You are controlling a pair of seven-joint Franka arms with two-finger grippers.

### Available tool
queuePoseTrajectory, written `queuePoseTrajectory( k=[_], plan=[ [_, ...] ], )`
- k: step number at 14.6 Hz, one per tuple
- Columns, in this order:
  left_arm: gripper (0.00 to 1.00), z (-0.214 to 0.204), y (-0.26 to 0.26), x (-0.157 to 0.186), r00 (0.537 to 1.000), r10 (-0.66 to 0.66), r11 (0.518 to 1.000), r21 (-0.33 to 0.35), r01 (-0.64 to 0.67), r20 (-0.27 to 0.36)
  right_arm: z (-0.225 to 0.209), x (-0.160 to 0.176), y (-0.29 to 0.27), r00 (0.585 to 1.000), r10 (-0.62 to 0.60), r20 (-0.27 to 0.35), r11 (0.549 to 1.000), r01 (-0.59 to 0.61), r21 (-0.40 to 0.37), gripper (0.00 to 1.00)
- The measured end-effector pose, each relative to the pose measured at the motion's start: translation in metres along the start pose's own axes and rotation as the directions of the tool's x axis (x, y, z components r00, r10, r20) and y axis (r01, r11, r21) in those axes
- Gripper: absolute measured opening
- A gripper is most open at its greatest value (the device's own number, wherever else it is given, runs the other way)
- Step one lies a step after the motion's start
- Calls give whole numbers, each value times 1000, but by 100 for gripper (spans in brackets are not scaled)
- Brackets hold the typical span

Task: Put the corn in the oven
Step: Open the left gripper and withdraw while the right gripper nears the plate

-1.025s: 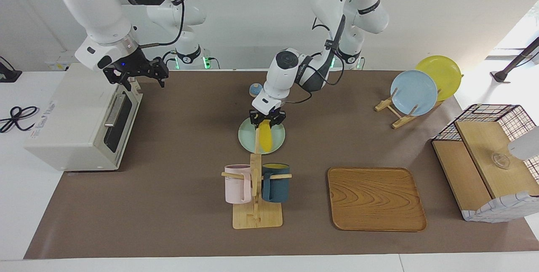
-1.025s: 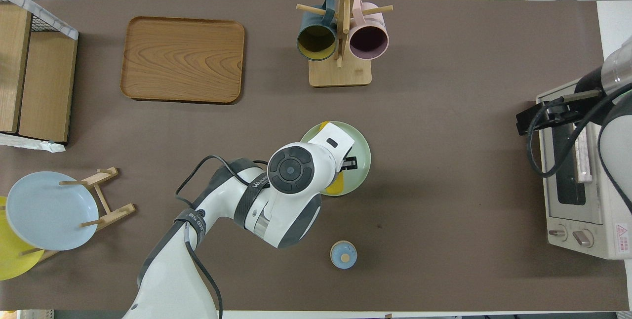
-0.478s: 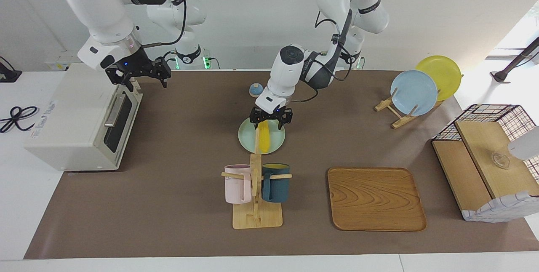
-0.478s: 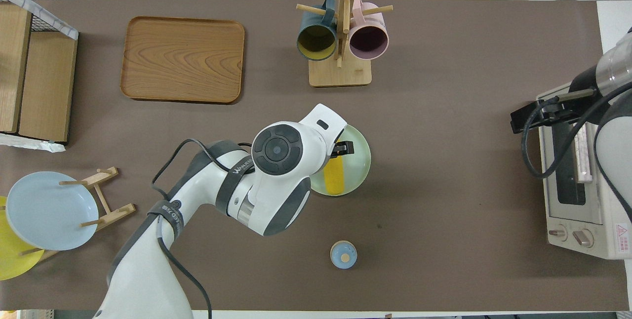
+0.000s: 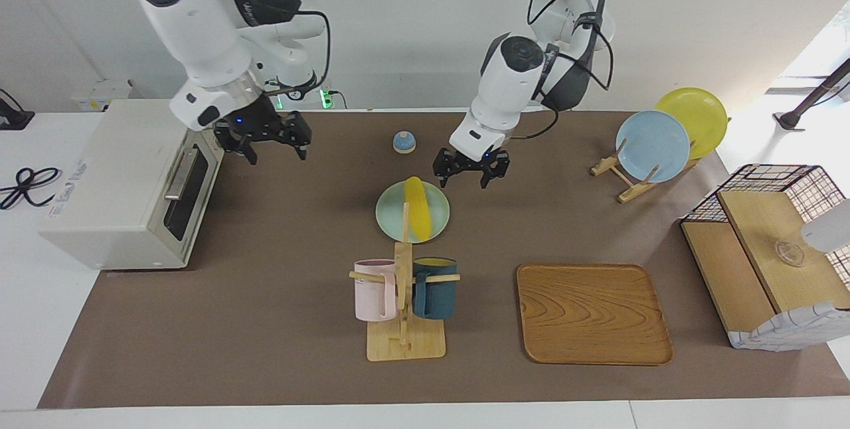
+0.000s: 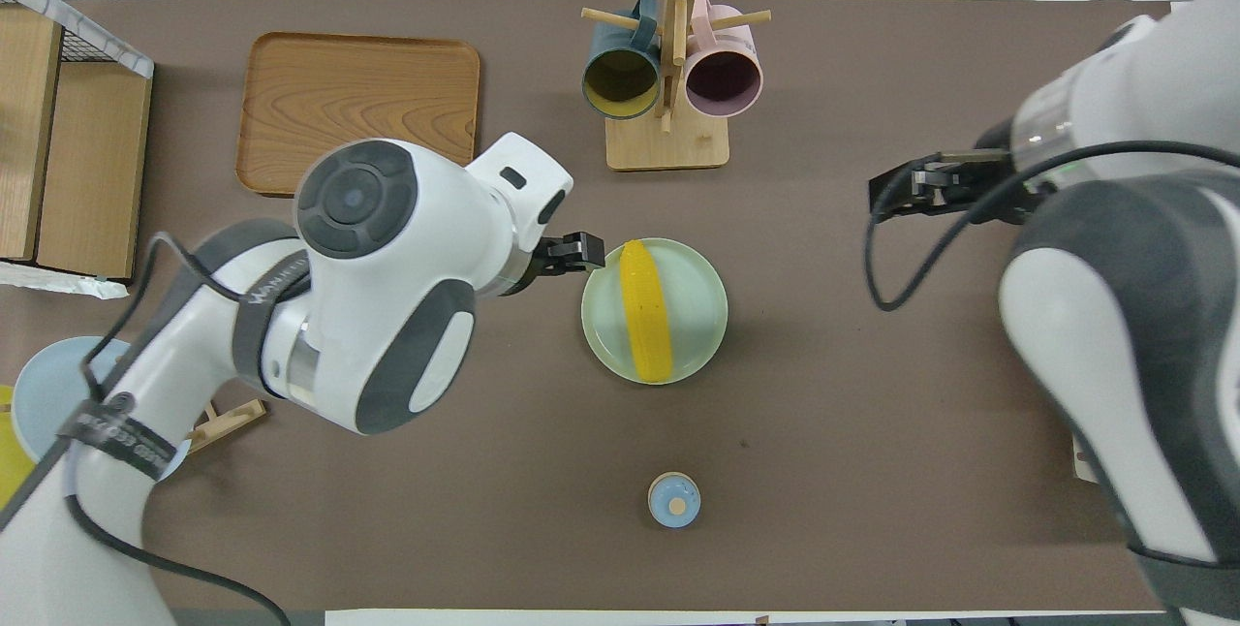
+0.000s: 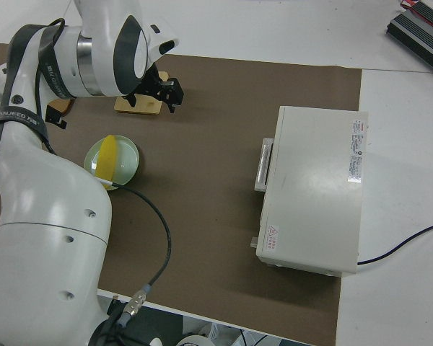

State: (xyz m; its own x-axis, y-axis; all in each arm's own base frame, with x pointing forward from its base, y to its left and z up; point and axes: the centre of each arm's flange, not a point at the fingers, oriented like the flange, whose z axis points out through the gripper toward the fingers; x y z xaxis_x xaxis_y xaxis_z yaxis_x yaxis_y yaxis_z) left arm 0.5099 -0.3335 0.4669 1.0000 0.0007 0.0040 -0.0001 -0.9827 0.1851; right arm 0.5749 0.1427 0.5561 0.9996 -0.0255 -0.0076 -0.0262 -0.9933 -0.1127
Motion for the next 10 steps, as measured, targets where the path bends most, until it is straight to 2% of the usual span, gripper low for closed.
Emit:
queuePoseTrajectory(
  k=[3, 6, 8, 10],
  plan=[
    [100, -39, -70, 28, 1000, 26, 999, 27, -26, 12, 45, 3, -68, 1000, 12, -17, 1000, -12, 16, 100],
    [100, -68, -143, 45, 998, 66, 995, 78, -67, 14, 69, 12, -69, 1000, -5, -20, 1000, 5, -12, 100],
    [100, -85, -182, 51, 996, 87, 990, 106, -88, 11, 73, 14, -53, 999, -47, -13, 993, 46, -110, 100],
    [100, -99, -213, 52, 997, 79, 991, 112, -80, 9, 73, 11, -37, 998, -67, 19, 971, 69, -229, 100]
  ],
)
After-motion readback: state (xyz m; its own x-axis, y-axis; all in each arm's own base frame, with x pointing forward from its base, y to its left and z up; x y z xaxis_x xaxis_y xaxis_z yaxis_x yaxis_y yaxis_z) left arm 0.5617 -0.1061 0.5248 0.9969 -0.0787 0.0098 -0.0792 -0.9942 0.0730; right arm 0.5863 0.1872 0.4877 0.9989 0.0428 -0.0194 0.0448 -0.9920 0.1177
